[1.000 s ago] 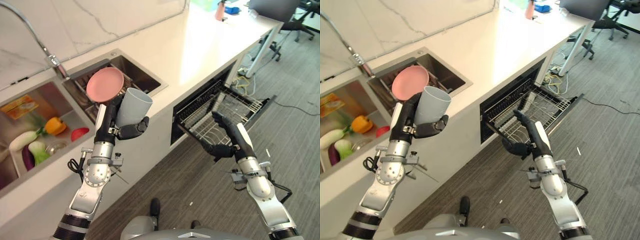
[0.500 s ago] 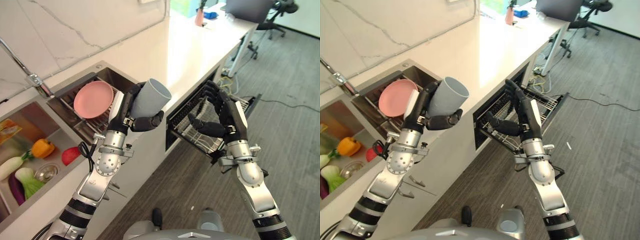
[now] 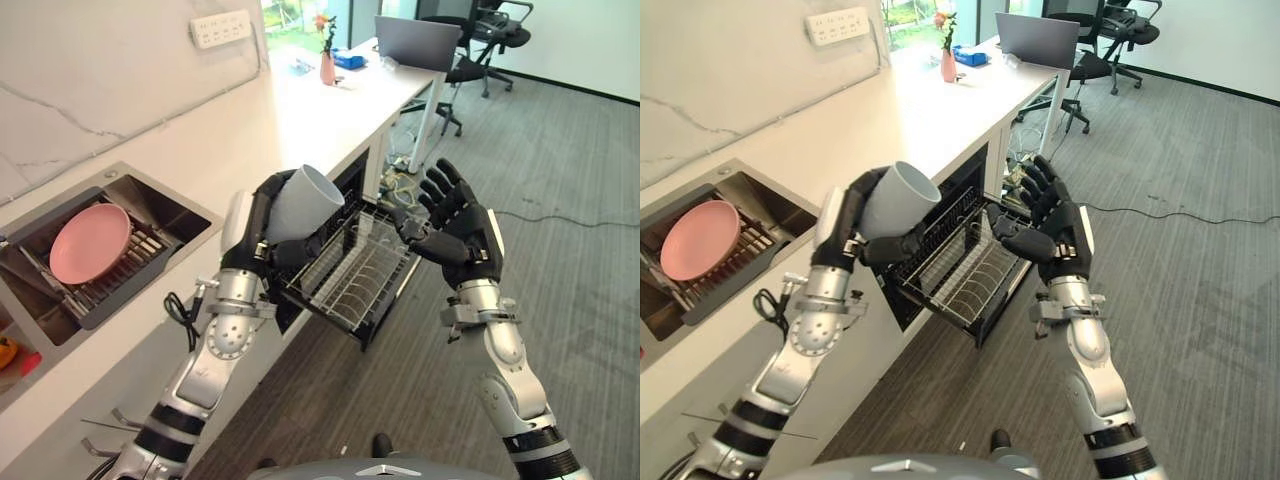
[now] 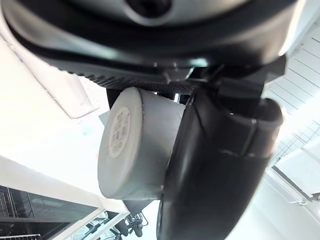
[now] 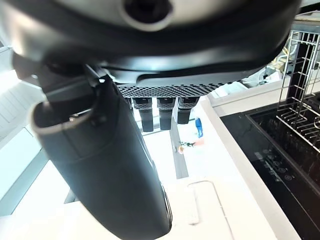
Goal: Place the dishes in the dishwasher.
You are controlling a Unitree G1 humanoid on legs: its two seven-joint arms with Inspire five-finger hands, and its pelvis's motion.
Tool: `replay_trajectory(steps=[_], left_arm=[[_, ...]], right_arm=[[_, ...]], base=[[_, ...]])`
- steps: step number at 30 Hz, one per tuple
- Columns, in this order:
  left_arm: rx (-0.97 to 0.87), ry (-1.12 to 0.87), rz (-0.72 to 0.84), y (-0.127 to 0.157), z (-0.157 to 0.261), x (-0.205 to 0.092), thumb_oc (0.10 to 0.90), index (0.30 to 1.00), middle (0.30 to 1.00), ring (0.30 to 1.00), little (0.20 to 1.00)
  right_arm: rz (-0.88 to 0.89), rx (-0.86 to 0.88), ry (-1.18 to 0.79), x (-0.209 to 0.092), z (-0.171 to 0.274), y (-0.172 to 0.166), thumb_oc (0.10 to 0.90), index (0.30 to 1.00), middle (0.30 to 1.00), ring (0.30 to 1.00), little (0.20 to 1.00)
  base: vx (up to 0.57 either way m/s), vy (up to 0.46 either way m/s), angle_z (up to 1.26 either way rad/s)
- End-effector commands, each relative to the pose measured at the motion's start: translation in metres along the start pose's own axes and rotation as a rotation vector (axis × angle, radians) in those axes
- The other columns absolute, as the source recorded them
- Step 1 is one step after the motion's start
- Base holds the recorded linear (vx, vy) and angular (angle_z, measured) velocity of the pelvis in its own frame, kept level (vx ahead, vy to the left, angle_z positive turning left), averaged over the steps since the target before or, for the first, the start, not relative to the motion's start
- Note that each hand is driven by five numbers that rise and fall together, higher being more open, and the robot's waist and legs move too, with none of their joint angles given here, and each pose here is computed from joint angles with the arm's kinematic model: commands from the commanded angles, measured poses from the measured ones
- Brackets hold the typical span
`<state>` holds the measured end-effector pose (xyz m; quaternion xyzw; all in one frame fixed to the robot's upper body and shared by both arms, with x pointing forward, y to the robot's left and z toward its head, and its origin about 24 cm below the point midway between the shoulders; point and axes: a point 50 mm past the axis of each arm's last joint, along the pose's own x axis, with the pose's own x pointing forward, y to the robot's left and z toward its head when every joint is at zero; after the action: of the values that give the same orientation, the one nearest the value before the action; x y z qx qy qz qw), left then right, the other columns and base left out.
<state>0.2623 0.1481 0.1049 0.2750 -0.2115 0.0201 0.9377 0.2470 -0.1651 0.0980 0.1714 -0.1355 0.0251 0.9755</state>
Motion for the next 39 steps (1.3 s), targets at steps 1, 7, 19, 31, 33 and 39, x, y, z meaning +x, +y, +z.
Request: replay_trajectory(steps=[1, 7, 19, 31, 33, 39], left_arm=[[0.056, -0.262, 0.122, 0.017, 0.041, 0.036, 0.400, 0.300, 0.300, 0.300, 0.300], [0.086, -0.301, 0.091, 0.000, 0.051, 0.056, 0.400, 0.300, 0.300, 0.300, 0.300], [0.082, -0.385, -0.018, -0.033, 0.067, 0.046, 0.400, 0.300, 0.300, 0.300, 0.300], [0.170, -0.488, -0.133, -0.059, 0.072, 0.026, 0.400, 0.300, 0.300, 0.300, 0.300], [0.158, -0.498, -0.144, -0.060, 0.074, 0.025, 0.400, 0.300, 0.300, 0.300, 0.300], [0.127, -0.485, -0.195, -0.067, 0.073, 0.018, 0.400, 0.300, 0.300, 0.300, 0.300]], right_arm=[[0.213, 0.198, -0.267, 0.012, 0.046, 0.043, 0.800, 0.900, 0.900, 0.900, 0.900], [0.300, 0.244, -0.232, 0.015, 0.042, 0.062, 0.800, 0.900, 0.900, 0.900, 0.900], [0.210, 0.351, -0.170, 0.027, 0.022, 0.075, 0.800, 0.900, 0.900, 0.900, 0.900], [0.188, 0.494, -0.047, 0.034, 0.010, 0.096, 0.623, 0.634, 0.634, 0.634, 0.634], [0.192, 0.500, -0.047, 0.034, 0.010, 0.097, 0.428, 0.342, 0.342, 0.342, 0.342], [0.198, 0.560, -0.048, 0.038, 0.012, 0.103, 0.400, 0.300, 0.300, 0.300, 0.300]], base=[[0.01, -0.076, -0.01], [0.00, -0.034, 0.15], [0.00, 0.002, 0.03], [0.00, 0.006, 0.06], [0.00, 0.000, 0.06], [-0.01, 0.005, 0.05]])
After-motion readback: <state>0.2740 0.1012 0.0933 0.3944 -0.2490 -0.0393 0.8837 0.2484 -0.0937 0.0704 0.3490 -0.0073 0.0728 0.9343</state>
